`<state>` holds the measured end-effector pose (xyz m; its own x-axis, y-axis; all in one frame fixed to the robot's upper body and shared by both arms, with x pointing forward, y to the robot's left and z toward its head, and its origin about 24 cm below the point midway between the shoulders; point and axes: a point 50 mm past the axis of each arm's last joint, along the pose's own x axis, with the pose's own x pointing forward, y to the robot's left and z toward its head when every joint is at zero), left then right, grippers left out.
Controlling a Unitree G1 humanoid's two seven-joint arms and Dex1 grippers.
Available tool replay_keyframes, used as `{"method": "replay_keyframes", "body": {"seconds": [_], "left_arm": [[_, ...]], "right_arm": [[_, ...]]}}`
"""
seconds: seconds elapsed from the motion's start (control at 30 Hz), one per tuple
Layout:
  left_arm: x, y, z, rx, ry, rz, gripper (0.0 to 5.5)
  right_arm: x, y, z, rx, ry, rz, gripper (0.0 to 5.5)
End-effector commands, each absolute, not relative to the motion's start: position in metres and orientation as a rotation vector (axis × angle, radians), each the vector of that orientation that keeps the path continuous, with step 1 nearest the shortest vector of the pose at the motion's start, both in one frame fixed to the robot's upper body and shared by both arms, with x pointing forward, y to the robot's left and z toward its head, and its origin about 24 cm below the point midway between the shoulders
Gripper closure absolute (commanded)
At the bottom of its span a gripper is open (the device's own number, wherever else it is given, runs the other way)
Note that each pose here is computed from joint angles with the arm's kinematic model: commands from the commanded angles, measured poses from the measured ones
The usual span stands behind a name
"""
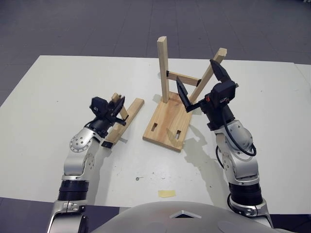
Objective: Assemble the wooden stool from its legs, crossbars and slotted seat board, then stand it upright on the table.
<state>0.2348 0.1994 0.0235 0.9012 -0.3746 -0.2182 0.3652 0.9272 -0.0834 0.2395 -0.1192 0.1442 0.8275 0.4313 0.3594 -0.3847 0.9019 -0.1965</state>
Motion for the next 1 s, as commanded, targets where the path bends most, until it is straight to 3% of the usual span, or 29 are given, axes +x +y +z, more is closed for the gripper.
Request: {"method": "replay_keyframes", "body": {"seconds": [0.03, 0.3, 0.63, 0.8, 0.87, 1.0], "left_arm": [[0.236, 0.209, 0.032, -0.039, 0.257, -0.301, 4.02], [0.262, 0.205, 0.090, -0.070, 0.068, -0.281, 2.66], [0.284, 0.205, 0.195, -0.040, -0.246, -0.272, 0.87], [0.291, 0.197, 0.228, -0.057, -0.329, -0.310, 0.12], [0.294, 0.192, 0.228, -0.075, -0.314, -0.329, 0.12], [0.299, 0.184, 0.140, -0.057, 0.000, -0.361, 0.12]], "right_arm": [[0.241, -0.118, 0.146, -0.118, -0.415, 0.435, 0.10], [0.241, -0.116, 0.144, -0.113, -0.414, 0.434, 0.10], [0.240, -0.115, 0.143, -0.105, -0.409, 0.428, 0.10], [0.242, -0.115, 0.145, -0.105, -0.414, 0.427, 0.10], [0.242, -0.115, 0.145, -0.104, -0.416, 0.426, 0.10], [0.242, -0.114, 0.143, -0.096, -0.406, 0.429, 0.10]]}}
